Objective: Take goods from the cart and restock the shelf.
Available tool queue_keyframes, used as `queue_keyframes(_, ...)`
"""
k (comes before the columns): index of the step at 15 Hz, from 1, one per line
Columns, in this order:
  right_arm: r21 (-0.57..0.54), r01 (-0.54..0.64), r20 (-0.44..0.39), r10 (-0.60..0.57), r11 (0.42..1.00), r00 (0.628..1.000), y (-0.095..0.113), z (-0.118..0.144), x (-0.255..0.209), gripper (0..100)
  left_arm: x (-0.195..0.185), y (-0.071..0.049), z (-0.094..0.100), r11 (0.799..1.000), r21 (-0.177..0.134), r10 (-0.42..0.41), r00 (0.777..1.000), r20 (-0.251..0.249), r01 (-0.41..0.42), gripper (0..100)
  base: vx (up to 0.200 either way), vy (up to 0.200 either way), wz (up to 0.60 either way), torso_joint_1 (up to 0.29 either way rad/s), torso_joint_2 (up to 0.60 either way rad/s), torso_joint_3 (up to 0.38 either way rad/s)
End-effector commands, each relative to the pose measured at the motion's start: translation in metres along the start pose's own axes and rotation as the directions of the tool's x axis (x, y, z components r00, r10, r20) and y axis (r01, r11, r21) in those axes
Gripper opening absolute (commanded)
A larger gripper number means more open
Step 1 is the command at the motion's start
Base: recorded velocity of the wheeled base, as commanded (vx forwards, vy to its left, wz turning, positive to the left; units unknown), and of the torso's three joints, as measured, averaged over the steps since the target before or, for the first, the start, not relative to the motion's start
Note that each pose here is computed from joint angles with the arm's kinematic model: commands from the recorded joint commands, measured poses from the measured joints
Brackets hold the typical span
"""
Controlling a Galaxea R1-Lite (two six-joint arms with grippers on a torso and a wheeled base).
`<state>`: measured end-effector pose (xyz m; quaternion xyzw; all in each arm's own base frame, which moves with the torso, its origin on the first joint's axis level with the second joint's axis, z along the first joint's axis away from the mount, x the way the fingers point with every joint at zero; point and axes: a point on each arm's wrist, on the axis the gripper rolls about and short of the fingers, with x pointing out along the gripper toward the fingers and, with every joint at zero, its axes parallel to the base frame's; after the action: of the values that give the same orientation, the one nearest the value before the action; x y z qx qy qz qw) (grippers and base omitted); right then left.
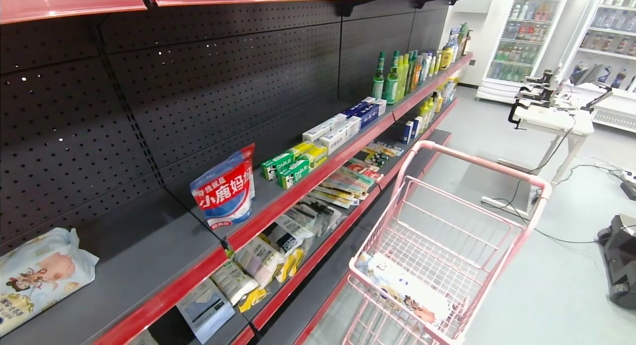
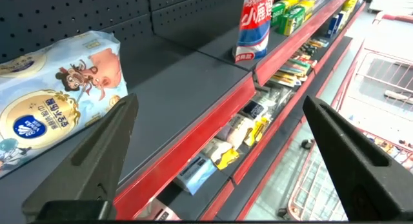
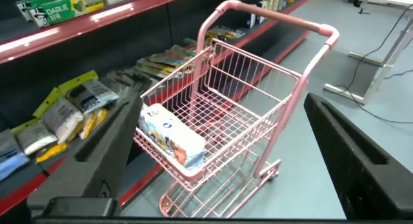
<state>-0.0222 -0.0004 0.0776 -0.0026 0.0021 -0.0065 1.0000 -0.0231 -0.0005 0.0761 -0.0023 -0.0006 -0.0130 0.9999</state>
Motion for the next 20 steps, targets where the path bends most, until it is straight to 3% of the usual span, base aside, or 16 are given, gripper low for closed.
queue_keyframes(1, 0.114, -0.030, 0.006, 0.030, 0.993, 1.000, 0.000, 0.078, 0.010, 100, 0.000, 0.000, 0.000, 1.000, -0.001, 0.000, 1.000, -0.001, 0.000, 100, 0.000, 0.000, 0.00, 0.000, 0.00, 0.000)
queue_keyframes(2, 0.255, -0.040, -0.003, 0.042, 0.966, 0.999, 0.000, 0.127, 0.028, 100, 0.000, 0.000, 0.000, 1.000, -0.001, 0.000, 1.000, -0.001, 0.000, 100, 0.000, 0.000, 0.00, 0.000, 0.00, 0.000)
queue_keyframes(3, 0.260, -0.044, -0.005, 0.047, 0.965, 0.999, 0.001, 0.136, 0.033, 100, 0.000, 0.000, 0.000, 1.000, -0.001, 0.000, 1.000, -0.001, 0.000, 100, 0.000, 0.000, 0.00, 0.000, 0.00, 0.000)
queue_keyframes(4, 0.152, 0.015, -0.171, 0.012, 0.988, 0.985, 0.001, 0.146, 0.079, 100, 0.000, 0.000, 0.000, 1.000, -0.001, 0.001, 1.000, -0.001, -0.001, 100, 0.000, 0.000, 0.00, 0.000, 0.00, 0.000)
queue_keyframes(5, 0.087, 0.117, -0.314, -0.084, 0.989, 0.946, -0.006, 0.141, 0.122, 100, 0.000, 0.000, 0.000, 1.000, -0.001, 0.000, 1.000, -0.001, 0.000, 100, 0.000, 0.000, 0.00, 0.000, 0.00, 0.000)
queue_keyframes(7, 0.087, 0.128, -0.495, -0.069, 0.988, 0.866, -0.015, 0.115, 0.204, 100, 0.000, 0.000, 0.000, 1.000, -0.001, 0.000, 1.000, -0.001, 0.000, 100, 0.000, 0.000, 0.00, 0.000, 0.00, 0.000)
queue_keyframes(9, 0.040, -0.041, -0.690, 0.057, 0.998, 0.722, 0.004, 0.060, 0.266, 100, 0.000, 0.000, 0.000, 1.000, 0.000, 0.000, 1.000, -0.001, 0.000, 100, 0.000, 0.000, 0.00, 0.000, 0.00, 0.000)
queue_keyframes(10, 0.052, -0.128, -0.749, 0.124, 0.990, 0.651, 0.012, 0.036, 0.286, 100, 0.000, 0.000, 0.000, 1.000, 0.000, 0.000, 1.000, -0.001, 0.000, 100, 0.000, 0.000, 0.00, 0.000, 0.00, 0.000)
queue_keyframes(12, 0.045, -0.272, -0.802, 0.197, 0.961, 0.564, 0.029, 0.002, 0.323, 100, 0.000, 0.000, 0.000, 1.000, -0.001, 0.000, 1.000, -0.001, 0.000, 100, 0.000, 0.000, 0.00, 0.000, 0.00, 0.000)
queue_keyframes(13, 0.047, -0.298, -0.807, 0.213, 0.953, 0.551, 0.031, -0.004, 0.331, 100, 0.000, 0.000, 0.000, 1.000, 0.000, 0.000, 1.000, -0.001, 0.000, 100, 0.000, 0.000, 0.00, 0.000, 0.00, 0.000)
queue_keyframes(14, 0.065, -0.369, -0.826, 0.257, 0.927, 0.502, 0.036, -0.024, 0.346, 100, 0.000, 0.000, 0.000, 1.000, 0.000, 0.000, 1.000, -0.001, 0.000, 100, 0.000, 0.000, 0.00, 0.000, 0.00, 0.000)
queue_keyframes(16, 0.036, -0.461, -0.856, 0.266, 0.887, 0.444, 0.036, -0.048, 0.354, 100, 0.000, 0.000, 0.000, 1.000, -0.001, 0.000, 1.000, -0.001, 0.000, 100, 0.000, 0.000, 0.00, 0.000, 0.00, 0.000)
queue_keyframes(18, 0.029, -0.531, -0.877, 0.276, 0.847, 0.393, 0.034, -0.070, 0.358, 100, 0.000, 0.000, 0.000, 1.000, -0.001, 0.000, 1.000, -0.001, 0.000, 100, 0.000, 0.000, 0.00, 0.000, 0.00, 0.000)
queue_keyframes(20, 0.017, -0.563, -0.882, 0.277, 0.826, 0.380, 0.034, -0.078, 0.363, 100, 0.000, 0.000, 0.000, 1.000, -0.001, 0.000, 1.000, -0.001, 0.000, 100, 0.000, 0.000, 0.00, -0.088, 0.20, 0.110)
